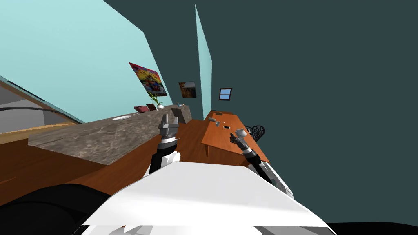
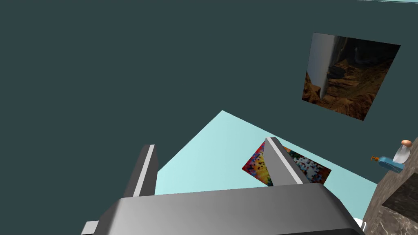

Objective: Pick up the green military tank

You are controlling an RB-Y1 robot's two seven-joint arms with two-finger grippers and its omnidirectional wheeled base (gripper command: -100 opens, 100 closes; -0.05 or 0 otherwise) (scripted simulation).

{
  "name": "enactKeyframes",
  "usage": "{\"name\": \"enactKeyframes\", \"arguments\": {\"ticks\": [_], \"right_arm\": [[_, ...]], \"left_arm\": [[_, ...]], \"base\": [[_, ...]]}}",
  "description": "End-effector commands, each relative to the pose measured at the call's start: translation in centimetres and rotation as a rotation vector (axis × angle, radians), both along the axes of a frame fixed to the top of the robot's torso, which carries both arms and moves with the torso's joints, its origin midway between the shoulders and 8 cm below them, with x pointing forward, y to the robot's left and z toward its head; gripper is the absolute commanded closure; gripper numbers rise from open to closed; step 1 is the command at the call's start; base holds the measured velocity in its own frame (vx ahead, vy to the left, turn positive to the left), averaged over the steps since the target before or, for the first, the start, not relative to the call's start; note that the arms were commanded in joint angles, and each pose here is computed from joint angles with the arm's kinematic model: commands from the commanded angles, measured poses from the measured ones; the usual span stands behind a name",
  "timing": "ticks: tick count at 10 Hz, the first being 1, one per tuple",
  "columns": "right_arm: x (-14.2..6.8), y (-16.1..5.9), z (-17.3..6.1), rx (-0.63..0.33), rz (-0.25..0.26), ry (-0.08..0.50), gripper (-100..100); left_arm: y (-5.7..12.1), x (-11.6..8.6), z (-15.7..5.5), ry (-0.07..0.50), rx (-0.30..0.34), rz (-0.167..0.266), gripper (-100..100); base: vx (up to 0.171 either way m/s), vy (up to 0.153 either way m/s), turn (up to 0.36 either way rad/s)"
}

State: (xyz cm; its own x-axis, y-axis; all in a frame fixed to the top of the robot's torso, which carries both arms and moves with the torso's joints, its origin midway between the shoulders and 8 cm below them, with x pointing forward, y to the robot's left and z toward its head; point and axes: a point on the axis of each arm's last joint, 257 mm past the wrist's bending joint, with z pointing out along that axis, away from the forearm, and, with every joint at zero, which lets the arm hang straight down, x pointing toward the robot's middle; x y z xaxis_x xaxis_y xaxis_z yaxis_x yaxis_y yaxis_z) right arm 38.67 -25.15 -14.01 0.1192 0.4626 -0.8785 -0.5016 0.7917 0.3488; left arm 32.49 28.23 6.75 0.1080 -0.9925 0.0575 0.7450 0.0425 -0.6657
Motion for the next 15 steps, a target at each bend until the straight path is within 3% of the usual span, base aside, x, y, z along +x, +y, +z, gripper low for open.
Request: {"name": "enactKeyframes", "arguments": {"ticks": [1, 4, 5, 6, 9, 12, 13, 14, 15], "right_arm": [[0.1, -0.1, -2.1, -0.049, 0.001, 0.032, -100], [-0.2, -0.8, -6.3, -0.194, 0.019, 0.096, -100], [-0.2, -1.0, -6.8, -0.197, 0.016, 0.107, -100], [-0.5, -1.4, -8.8, -0.27, 0.03, 0.137, -100], [-1.1, -2.4, -11.9, -0.344, 0.039, 0.193, -100], [-2.5, -3.9, -16.4, -0.492, 0.074, 0.27, -100], [-2.7, -4.3, -17.1, -0.491, 0.069, 0.289, -100], [-3.7, -5.5, -19.6, -0.563, 0.086, 0.338, -100], [-3.8, -5.6, -19.7, -0.564, 0.086, 0.34, -100]], "left_arm": [[0.0, 0.0, 0.0, 0.0, 0.0, 0.0, 0], [0.0, 0.0, 0.0, 0.0, 0.0, 0.0, 0], [0.0, 0.0, 0.0, 0.0, 0.0, 0.0, 0], [0.0, 0.0, 0.0, 0.0, 0.0, 0.0, 0], [0.0, 0.0, 0.0, 0.0, 0.0, 0.0, 0], [0.0, 0.0, 0.0, 0.0, 0.0, 0.0, 0], [0.0, 0.0, 0.0, 0.0, 0.0, 0.0, 0], [0.0, 0.0, 0.0, 0.0, 0.0, 0.0, 0], [0.0, 0.0, 0.0, 0.0, 0.0, 0.0, 0]], "base": [[-0.003, 0.035, 0.2], [0.002, 0.035, 0.274], [0.004, 0.023, 0.178], [0.005, 0.034, 0.348], [0.007, 0.023, 0.187], [0.009, 0.02, 0.273], [0.01, 0.016, 0.164], [0.013, 0.016, 0.269], [0.013, 0.008, 0.178]]}}
